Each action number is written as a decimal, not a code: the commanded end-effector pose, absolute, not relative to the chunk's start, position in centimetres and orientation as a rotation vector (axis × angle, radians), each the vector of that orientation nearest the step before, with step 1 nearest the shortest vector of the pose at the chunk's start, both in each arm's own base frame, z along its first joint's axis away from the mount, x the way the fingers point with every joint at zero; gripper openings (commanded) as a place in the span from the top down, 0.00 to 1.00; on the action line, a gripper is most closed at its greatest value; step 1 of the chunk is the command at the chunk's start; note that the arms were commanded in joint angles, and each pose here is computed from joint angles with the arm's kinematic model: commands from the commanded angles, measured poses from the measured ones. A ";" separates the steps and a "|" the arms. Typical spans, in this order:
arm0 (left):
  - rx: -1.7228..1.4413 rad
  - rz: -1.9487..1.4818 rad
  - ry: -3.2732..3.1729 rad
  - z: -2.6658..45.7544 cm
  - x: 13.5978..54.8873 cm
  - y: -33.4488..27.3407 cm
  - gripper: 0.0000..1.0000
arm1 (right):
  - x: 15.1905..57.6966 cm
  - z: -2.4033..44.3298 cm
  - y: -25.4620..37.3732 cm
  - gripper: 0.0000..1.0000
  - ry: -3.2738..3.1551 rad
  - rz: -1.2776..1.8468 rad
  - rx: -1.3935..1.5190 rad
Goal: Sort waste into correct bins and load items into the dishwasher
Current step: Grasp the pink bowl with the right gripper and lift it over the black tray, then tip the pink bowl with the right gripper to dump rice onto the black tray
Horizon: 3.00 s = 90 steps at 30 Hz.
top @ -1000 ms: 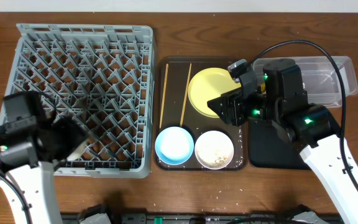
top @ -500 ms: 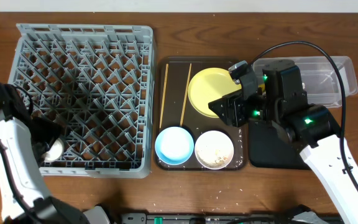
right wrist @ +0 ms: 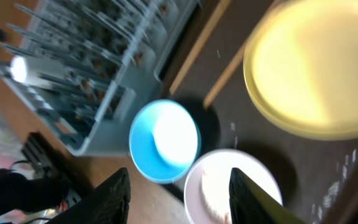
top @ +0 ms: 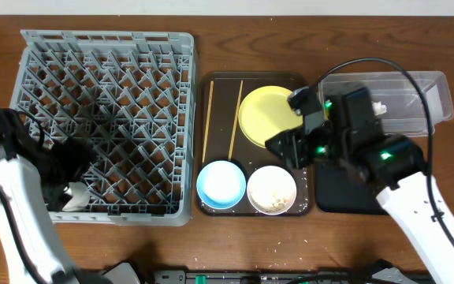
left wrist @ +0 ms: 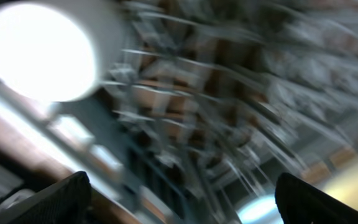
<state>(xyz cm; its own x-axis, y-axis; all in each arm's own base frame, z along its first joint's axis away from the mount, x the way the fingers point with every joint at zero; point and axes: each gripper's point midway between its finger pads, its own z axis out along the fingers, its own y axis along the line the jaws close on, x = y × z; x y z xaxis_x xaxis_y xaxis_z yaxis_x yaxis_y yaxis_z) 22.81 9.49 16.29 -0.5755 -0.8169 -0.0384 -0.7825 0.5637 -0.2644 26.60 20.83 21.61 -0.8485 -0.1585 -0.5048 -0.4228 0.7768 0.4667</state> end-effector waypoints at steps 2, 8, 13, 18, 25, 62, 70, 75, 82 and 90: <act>-0.730 -0.566 2.634 21.4 24.6 3.0 0.05 | 25.4 18.1 21.2 0.52 2.676 0.536 -0.335; -0.232 -0.580 2.664 23.4 23.5 -3.7 0.06 | 23.6 11.1 23.4 0.62 2.855 0.217 -0.276; -0.161 -0.507 2.716 22.7 23.0 -4.3 0.07 | 24.1 6.6 23.9 0.70 2.951 0.140 -0.213; -0.156 -0.508 2.717 22.6 22.9 -4.4 0.07 | 25.4 4.5 23.7 0.63 2.967 0.108 -0.171; -0.158 -0.510 2.725 22.6 22.8 -4.4 0.07 | 26.4 2.9 22.3 0.68 3.002 0.060 -0.105; -0.170 -0.516 2.761 22.3 22.0 -4.5 0.01 | 24.3 8.5 22.9 0.99 3.002 0.385 -0.372; -0.170 -0.515 2.761 22.3 21.9 -4.5 0.01 | 25.8 15.7 17.5 0.99 2.844 0.801 -0.297; -0.170 -0.516 2.761 22.3 22.0 -4.5 0.01 | 26.5 15.7 14.1 0.99 2.742 1.120 -0.172; -0.169 -0.514 2.758 22.3 22.0 -4.5 0.01 | 27.7 17.5 8.3 0.99 2.195 1.612 0.054; -0.169 -0.515 2.757 22.3 22.0 -4.5 0.01 | 27.3 18.2 3.7 0.99 1.945 1.625 0.181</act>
<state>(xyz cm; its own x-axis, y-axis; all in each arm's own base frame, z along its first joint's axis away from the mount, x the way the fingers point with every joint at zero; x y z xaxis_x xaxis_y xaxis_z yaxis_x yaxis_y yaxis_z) 21.83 -4.57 21.84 -0.9423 -0.1833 -0.2803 -0.0667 0.9229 -0.3791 27.58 4.73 15.80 -0.8751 0.4038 -0.2668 -0.1311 0.3329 0.9338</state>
